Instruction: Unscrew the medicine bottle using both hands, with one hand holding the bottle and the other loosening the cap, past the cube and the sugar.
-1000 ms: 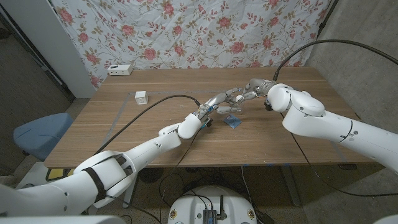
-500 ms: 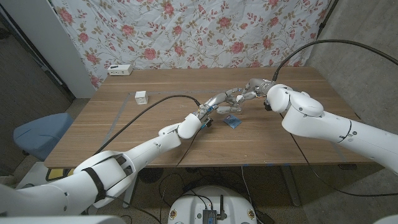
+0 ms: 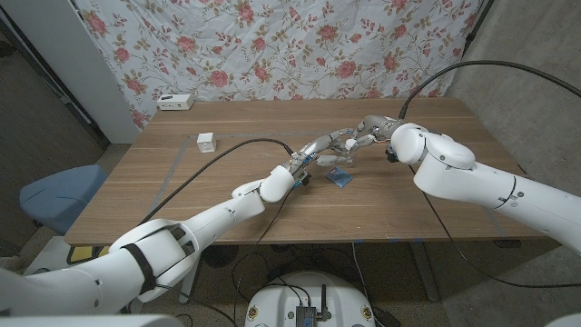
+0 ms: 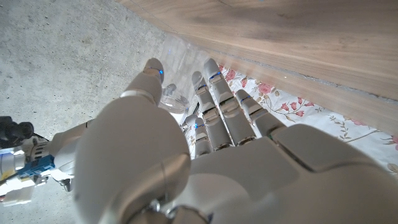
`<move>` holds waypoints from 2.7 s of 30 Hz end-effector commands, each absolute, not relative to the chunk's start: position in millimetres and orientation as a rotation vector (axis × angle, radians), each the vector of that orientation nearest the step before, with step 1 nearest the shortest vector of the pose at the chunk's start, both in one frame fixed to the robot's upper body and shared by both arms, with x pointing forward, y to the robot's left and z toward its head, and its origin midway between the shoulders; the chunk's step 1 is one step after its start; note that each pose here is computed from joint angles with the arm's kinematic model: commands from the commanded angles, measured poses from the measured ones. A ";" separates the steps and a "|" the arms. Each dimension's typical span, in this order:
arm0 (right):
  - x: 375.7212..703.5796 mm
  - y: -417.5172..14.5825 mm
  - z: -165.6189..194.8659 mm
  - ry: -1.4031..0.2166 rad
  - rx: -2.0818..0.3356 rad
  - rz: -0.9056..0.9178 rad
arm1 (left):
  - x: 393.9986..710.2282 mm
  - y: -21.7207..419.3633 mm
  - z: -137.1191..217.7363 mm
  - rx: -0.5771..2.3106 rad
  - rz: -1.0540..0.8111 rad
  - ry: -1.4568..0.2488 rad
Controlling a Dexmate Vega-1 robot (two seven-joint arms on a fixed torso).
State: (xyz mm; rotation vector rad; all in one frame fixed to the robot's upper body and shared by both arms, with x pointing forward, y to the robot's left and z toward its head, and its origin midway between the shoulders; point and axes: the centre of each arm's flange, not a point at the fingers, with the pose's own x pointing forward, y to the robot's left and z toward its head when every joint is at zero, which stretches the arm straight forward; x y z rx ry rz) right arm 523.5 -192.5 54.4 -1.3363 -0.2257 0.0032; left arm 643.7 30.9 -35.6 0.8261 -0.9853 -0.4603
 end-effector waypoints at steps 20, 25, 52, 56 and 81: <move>525.4 -199.5 56.8 -0.251 -1.262 0.067 | 646.9 31.0 -35.0 0.827 -0.464 -0.978; 525.9 -199.0 58.9 -0.249 -1.264 0.076 | 647.8 31.3 -34.4 0.826 -0.466 -0.979; 540.3 -198.8 68.2 -0.238 -1.255 0.131 | 661.5 31.6 -27.8 0.825 -0.467 -0.964; 542.8 -199.3 67.4 -0.230 -1.254 0.133 | 663.0 31.0 -27.0 0.826 -0.469 -0.963; 541.7 -204.6 66.7 -0.238 -1.227 0.141 | 660.4 29.6 -28.1 0.827 -0.465 -0.968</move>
